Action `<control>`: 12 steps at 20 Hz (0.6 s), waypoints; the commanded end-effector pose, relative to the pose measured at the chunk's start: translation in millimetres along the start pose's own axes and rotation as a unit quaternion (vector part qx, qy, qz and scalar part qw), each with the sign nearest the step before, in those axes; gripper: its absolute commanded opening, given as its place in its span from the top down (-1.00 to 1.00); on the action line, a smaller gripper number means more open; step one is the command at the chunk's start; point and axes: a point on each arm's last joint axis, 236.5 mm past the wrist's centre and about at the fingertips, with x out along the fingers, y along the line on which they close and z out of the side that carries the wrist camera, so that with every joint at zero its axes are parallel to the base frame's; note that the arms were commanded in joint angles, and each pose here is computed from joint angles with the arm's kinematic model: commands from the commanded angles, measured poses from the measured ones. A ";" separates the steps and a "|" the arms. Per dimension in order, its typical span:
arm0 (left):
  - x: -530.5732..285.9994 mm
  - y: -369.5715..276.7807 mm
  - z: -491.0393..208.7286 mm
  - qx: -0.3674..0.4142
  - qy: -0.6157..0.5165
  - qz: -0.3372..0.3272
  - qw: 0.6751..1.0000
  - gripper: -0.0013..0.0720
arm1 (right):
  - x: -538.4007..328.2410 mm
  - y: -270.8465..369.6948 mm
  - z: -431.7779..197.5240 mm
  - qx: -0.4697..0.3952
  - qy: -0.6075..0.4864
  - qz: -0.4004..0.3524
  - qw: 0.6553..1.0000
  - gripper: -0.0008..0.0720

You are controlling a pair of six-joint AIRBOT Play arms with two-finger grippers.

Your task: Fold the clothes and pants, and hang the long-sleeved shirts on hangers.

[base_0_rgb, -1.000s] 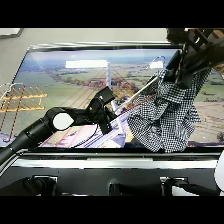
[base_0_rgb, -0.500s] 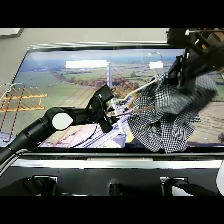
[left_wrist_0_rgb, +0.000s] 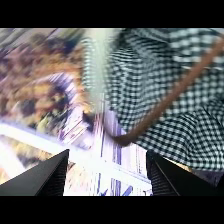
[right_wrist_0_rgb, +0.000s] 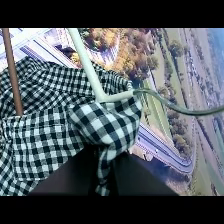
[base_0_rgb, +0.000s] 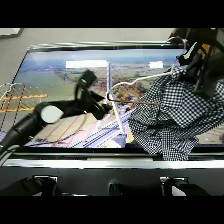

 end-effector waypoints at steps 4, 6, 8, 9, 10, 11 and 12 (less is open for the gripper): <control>-54.3 100.6 -53.3 -0.372 0.016 0.077 0.925 -0.66 | -15.0 0.9 -4.5 0.019 0.010 -0.023 1.000 0.90; -32.4 84.1 -79.8 -0.451 0.009 0.045 0.891 -0.66 | -15.0 0.8 -4.5 0.025 0.010 -0.023 0.999 0.90; -8.4 56.7 -85.5 -0.513 -0.029 0.010 0.858 -0.65 | -15.0 0.2 -4.1 0.031 0.009 -0.024 0.999 0.89; 2.3 42.8 -84.1 -0.522 -0.041 0.001 0.852 -0.65 | -15.1 -0.1 -4.0 0.032 0.009 -0.025 0.999 0.89; 14.2 25.7 -80.8 -0.520 -0.044 -0.010 0.853 -0.64 | -15.1 -0.6 -3.7 0.033 0.008 -0.026 0.999 0.89; 25.6 7.9 -77.1 -0.519 -0.043 -0.022 0.853 -0.64 | -15.1 -0.5 -3.8 0.033 0.008 -0.026 0.999 0.89; 37.1 -12.8 -72.1 -0.513 -0.036 -0.037 0.857 -0.64 | -14.9 -0.8 -3.8 0.037 0.008 -0.026 0.999 0.89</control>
